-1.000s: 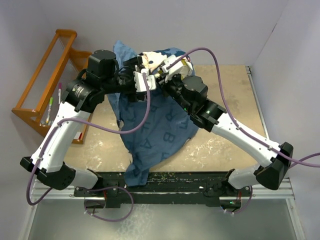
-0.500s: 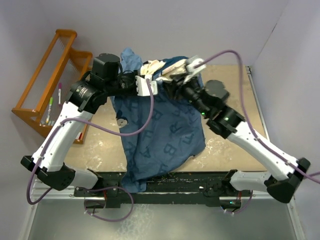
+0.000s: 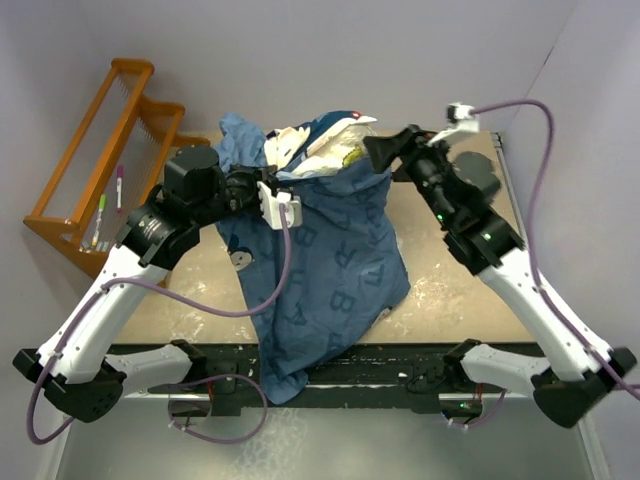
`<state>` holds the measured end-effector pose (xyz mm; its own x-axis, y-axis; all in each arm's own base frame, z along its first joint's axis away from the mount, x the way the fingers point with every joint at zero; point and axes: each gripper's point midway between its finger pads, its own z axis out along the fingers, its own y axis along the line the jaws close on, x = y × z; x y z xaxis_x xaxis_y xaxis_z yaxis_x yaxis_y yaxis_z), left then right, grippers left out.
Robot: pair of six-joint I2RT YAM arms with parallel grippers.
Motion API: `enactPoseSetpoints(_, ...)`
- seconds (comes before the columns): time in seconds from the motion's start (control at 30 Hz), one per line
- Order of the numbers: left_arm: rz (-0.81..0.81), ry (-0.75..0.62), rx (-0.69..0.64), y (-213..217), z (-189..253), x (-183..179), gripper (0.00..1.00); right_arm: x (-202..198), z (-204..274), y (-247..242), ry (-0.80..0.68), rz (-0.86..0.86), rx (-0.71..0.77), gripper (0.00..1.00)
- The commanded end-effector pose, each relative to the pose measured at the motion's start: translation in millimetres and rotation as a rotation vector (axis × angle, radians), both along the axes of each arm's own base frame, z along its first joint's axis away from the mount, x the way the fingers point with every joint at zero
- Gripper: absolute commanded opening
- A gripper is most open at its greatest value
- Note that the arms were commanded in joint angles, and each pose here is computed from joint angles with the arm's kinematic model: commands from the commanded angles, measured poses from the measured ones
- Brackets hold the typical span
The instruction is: Remove the pillowcase from the pillow
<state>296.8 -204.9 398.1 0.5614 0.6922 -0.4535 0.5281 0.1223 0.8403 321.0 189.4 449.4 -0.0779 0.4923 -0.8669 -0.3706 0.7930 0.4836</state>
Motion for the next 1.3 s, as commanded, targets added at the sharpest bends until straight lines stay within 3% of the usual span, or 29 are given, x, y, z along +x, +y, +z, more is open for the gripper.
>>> enactPoseSetpoints(0.0, -0.048, -0.311, -0.046, -1, 70, -8, 0.0, 13, -8, 40, -0.013, 0.154, 0.01, 0.73)
enactPoseSetpoints(0.23, -0.089, -0.38, 0.015, 3, 66, -20, 0.0, 8, 6, 52, -0.184, 0.345, -0.215, 0.78)
enactPoseSetpoints(0.37, -0.113, -0.436, 0.033, 2, 67, -24, 0.0, 20, 7, 25, -0.207, 0.337, -0.25, 0.81)
enactPoseSetpoints(0.57, -0.125, -0.458, 0.037, 1, 72, -25, 0.0, 22, -4, 44, -0.247, 0.537, -0.343, 0.88)
enactPoseSetpoints(0.8, -0.119, -0.467, 0.037, 3, 75, -26, 0.0, -1, 1, 65, -0.34, 0.752, -0.352, 0.83)
enactPoseSetpoints(1.0, -0.116, -0.462, 0.031, 3, 77, -27, 0.0, 22, -17, 44, -0.28, 0.568, -0.451, 0.76)
enactPoseSetpoints(1.13, -0.114, -0.448, 0.031, 3, 75, -26, 0.0, 10, 9, 13, -0.378, 0.36, -0.431, 0.78)
enactPoseSetpoints(1.27, -0.117, -0.448, 0.03, 3, 75, -26, 0.0, -14, 14, 13, -0.359, 0.41, -0.381, 0.78)
